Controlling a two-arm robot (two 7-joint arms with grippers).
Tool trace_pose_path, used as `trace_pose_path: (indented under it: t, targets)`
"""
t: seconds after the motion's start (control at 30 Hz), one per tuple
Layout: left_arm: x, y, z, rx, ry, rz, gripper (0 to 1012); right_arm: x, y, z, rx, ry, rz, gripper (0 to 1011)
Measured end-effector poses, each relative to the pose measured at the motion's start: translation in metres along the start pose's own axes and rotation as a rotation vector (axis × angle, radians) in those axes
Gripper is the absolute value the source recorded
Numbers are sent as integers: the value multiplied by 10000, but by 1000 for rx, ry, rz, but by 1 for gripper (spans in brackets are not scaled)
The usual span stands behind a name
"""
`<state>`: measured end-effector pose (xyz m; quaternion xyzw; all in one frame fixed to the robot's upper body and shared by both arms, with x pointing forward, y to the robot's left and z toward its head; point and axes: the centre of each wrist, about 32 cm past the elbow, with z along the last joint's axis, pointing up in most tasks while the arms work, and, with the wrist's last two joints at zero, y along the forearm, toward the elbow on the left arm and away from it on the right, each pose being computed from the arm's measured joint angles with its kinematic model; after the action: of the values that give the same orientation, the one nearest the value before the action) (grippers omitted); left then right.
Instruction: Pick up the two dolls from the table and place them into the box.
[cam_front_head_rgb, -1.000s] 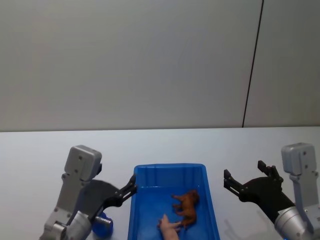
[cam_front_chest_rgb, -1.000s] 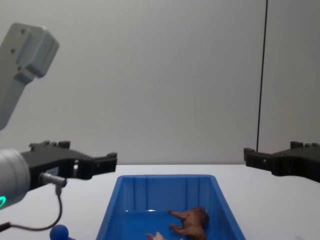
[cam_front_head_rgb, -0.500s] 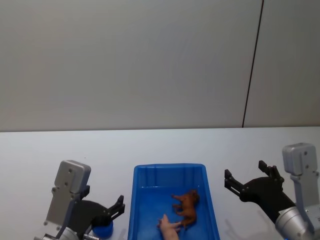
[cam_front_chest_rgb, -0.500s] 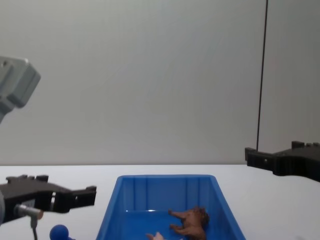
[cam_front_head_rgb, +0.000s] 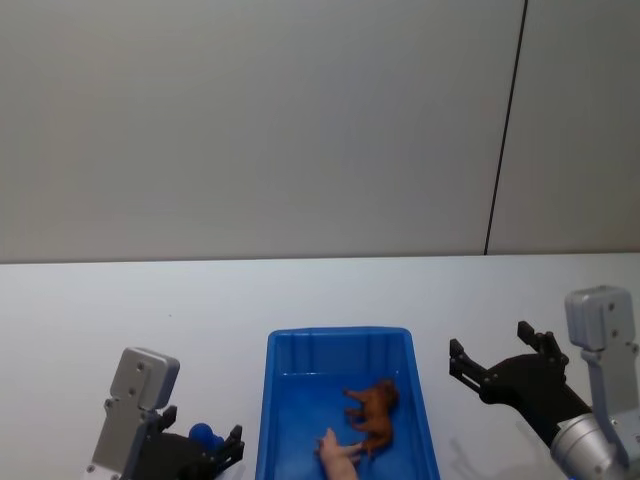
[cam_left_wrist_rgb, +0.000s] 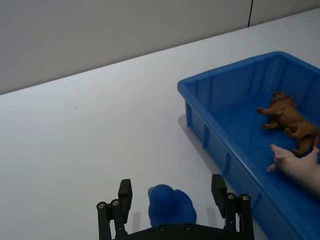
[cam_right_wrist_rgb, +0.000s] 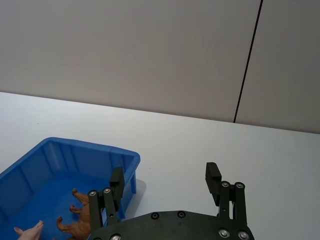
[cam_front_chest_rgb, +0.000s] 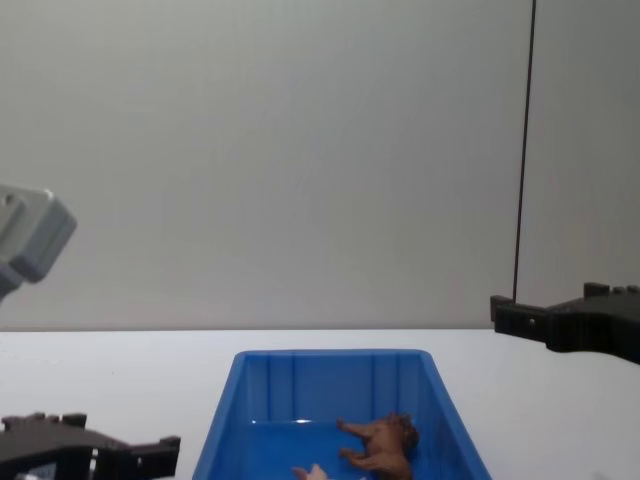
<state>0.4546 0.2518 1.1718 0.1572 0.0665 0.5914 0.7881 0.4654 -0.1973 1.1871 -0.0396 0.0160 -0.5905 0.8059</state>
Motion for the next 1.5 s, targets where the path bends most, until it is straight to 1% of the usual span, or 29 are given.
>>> trace_pose_path:
  t: [0.13,0.17,0.23,0.27,0.33,0.37,0.47,0.5,0.53,0.57,0.63,0.67,0.73,0.77,0.9,0.97,1.17,1.3,1.33,1.37,1.4,1.43,1.47,1.5]
  targets:
    - [13,-27,-34,12,2,-7,963,0,0,0,0,0,0,1001]
    - [20,-44,-50,17,3,-11,927,0,0,0,0,0,0,1001]
    - [31,-72,-73,24,3,-15,891,0,0,0,0,0,0,1001]
    - [35,-85,-81,27,4,-15,839,0,0,0,0,0,0,1001]
    - [44,-115,-97,29,3,-20,809,0,0,0,0,0,0,1001]
    - [48,-128,-105,31,3,-20,757,0,0,0,0,0,0,1001]
    - [61,-167,-123,32,2,-24,673,0,0,0,0,0,0,1001]
    - [64,-175,-127,32,2,-25,633,0,0,0,0,0,0,1001]
    - [66,-184,-131,32,1,-26,618,0,0,0,0,0,0,1001]
    - [72,-199,-137,30,-1,-28,572,0,0,0,0,0,0,1001]
    - [77,-213,-141,28,-1,-28,531,0,0,0,0,0,0,1001]
    - [82,-228,-144,26,-2,-29,473,0,0,0,0,0,0,1001]
    - [87,-239,-146,24,-3,-30,429,0,0,0,0,0,0,1001]
    - [90,-249,-147,21,-4,-31,360,0,0,0,0,0,0,1001]
    - [103,-266,-150,15,-5,-31,286,0,0,0,0,0,0,1001]
    - [108,-270,-147,11,-6,-32,276,0,0,0,0,0,0,1001]
    - [128,-272,-110,-16,-15,-31,230,0,0,0,0,0,0,1001]
    - [141,-260,-27,-56,-33,-32,205,0,0,0,0,0,0,1001]
    - [141,-260,-27,-56,-33,-32,205,0,0,0,0,0,0,1001]
    - [146,-251,25,-78,-44,-34,190,0,0,0,0,0,0,1001]
    - [146,-251,25,-78,-44,-34,190,0,0,0,0,0,0,1001]
    - [149,-244,70,-96,-53,-37,183,0,0,0,0,0,0,1001]
    - [150,-242,82,-103,-57,-39,180,0,0,0,0,0,0,1001]
    - [150,-236,131,-122,-66,-45,171,0,0,0,0,0,0,1001]
